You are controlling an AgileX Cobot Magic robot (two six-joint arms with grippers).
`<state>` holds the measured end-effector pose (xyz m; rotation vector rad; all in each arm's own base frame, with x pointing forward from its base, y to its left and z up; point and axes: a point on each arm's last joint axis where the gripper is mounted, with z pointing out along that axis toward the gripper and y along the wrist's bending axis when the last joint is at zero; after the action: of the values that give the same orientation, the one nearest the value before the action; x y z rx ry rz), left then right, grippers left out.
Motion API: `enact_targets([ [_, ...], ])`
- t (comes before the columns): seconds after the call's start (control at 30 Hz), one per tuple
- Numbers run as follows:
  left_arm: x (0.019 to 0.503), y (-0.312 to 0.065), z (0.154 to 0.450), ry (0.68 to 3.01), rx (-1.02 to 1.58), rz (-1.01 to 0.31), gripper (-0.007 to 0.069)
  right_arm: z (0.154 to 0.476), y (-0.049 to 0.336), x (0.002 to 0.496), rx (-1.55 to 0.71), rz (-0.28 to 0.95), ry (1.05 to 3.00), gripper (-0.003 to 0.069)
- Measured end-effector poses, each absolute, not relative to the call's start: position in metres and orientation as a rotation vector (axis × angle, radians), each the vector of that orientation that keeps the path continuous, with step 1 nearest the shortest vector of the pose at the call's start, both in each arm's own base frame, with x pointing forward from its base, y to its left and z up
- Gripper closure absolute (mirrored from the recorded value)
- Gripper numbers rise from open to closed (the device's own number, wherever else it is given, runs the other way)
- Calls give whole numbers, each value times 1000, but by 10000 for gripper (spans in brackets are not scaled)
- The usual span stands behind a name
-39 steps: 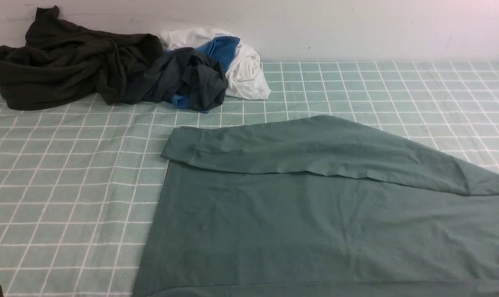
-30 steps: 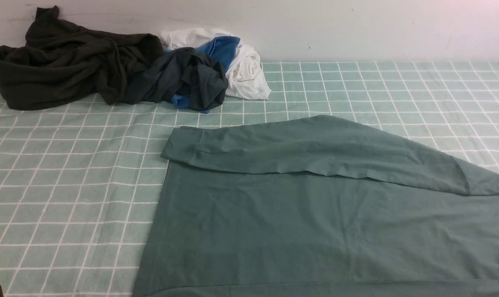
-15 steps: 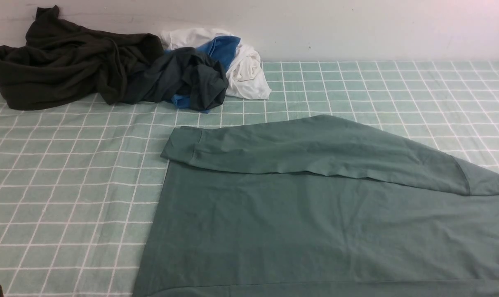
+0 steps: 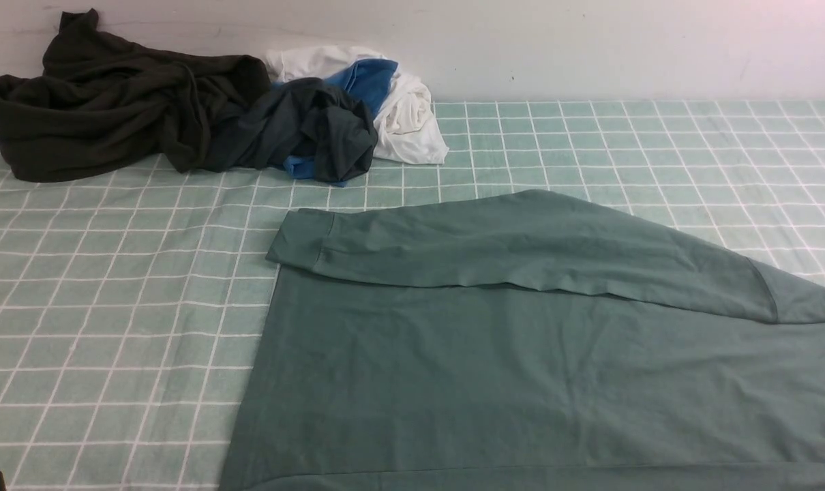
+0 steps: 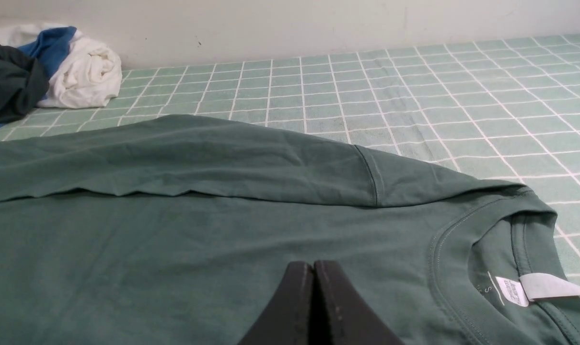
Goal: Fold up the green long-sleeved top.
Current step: Use the left arm to clamp the cuff closest to it
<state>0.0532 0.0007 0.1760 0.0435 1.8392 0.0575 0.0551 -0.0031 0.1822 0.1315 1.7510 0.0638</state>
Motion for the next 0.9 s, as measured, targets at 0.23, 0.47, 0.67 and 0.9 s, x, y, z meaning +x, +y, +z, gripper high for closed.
enact_targets([
  [0.23,53,1,176,1839,43,58,629,182,-3,55,130,63,1751,673],
  [0.47,53,1,176,1839,43,58,629,182,-3,55,130,63,1751,673],
  [0.67,53,1,176,1834,58,76,629,182,-3,55,129,62,1751,673],
  [0.9,54,-1,177,1810,-4,0,629,182,-3,55,129,62,1751,673],
])
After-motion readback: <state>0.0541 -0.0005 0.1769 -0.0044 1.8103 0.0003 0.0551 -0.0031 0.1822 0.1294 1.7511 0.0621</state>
